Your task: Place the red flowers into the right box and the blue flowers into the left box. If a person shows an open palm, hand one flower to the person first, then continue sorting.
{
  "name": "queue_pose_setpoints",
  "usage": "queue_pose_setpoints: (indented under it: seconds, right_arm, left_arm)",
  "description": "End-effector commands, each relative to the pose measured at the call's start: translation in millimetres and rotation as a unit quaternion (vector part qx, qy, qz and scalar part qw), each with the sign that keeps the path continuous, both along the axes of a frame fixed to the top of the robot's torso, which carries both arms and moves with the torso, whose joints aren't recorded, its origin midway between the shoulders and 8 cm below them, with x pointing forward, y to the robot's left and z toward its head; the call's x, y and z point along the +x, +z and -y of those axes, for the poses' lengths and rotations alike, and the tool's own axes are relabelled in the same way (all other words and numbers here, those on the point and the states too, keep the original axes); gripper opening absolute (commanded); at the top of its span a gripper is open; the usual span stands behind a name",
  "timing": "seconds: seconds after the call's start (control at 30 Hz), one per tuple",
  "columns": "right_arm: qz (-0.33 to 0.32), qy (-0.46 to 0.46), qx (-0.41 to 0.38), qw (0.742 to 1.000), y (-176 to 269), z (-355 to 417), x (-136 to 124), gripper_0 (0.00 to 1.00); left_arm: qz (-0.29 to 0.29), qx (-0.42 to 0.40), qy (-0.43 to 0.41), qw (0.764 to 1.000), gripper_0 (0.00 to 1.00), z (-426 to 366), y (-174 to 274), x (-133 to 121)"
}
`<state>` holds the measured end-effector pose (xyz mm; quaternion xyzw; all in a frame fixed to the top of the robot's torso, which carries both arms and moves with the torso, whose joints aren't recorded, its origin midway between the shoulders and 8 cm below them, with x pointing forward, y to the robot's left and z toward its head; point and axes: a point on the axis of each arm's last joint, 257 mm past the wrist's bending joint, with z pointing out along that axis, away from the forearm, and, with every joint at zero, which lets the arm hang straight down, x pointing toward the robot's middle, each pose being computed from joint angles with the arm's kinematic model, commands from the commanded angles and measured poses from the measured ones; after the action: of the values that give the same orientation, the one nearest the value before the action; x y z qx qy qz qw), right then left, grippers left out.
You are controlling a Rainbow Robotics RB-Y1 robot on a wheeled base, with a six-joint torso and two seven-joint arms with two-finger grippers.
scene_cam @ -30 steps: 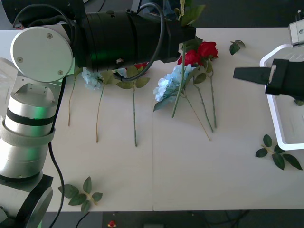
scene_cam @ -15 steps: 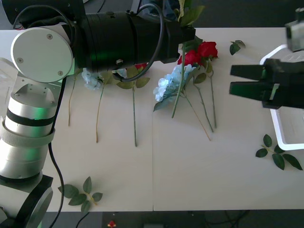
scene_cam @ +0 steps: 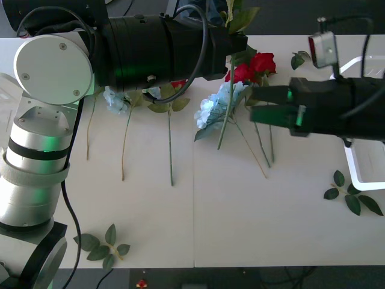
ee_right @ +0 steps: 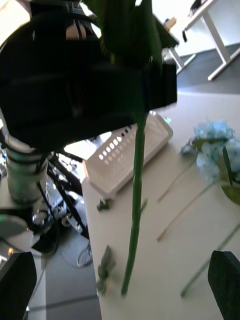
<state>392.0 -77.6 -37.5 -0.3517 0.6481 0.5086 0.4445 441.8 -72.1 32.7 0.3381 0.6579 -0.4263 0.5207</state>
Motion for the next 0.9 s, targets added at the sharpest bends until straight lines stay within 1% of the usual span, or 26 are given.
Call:
queue_pose_setpoints:
  seconds: [0.03,0.27,0.67,0.7,0.73,0.77,0.8,0.9]
  right_arm:
    - [0.038,0.022,0.023,0.999,20,-28,3,1.0]
    - [0.043,0.024,0.033,0.998,20,-45,10,1.0]
    - [0.038,0.019,0.051,0.998,17,-71,13,1.0]
    - [0.039,0.019,0.052,0.998,17,-72,12,0.86]
    - [0.04,0.018,0.053,0.998,18,-73,13,0.36]
    - [0.038,0.019,0.054,0.998,18,-73,12,0.1]
    - [0.039,0.019,0.053,0.998,18,-73,12,0.0]
    - [0.037,0.02,0.057,0.998,19,-73,12,0.0]
  left_arm:
    - [0.021,-0.007,-0.011,1.0,0.0,4,11,-13]
    - [0.021,-0.007,-0.011,1.0,0.0,4,11,-13]
    - [0.021,-0.007,-0.011,1.0,0.0,4,11,-13]
    - [0.021,-0.007,-0.011,1.0,0.0,4,11,-13]
    - [0.021,-0.007,-0.011,1.0,0.0,4,11,-13]
    - [0.021,-0.007,-0.011,1.0,0.0,4,11,-13]
    - [0.021,-0.007,-0.011,1.0,0.0,4,11,-13]
    - [0.021,-0.007,-0.011,1.0,0.0,4,11,-13]
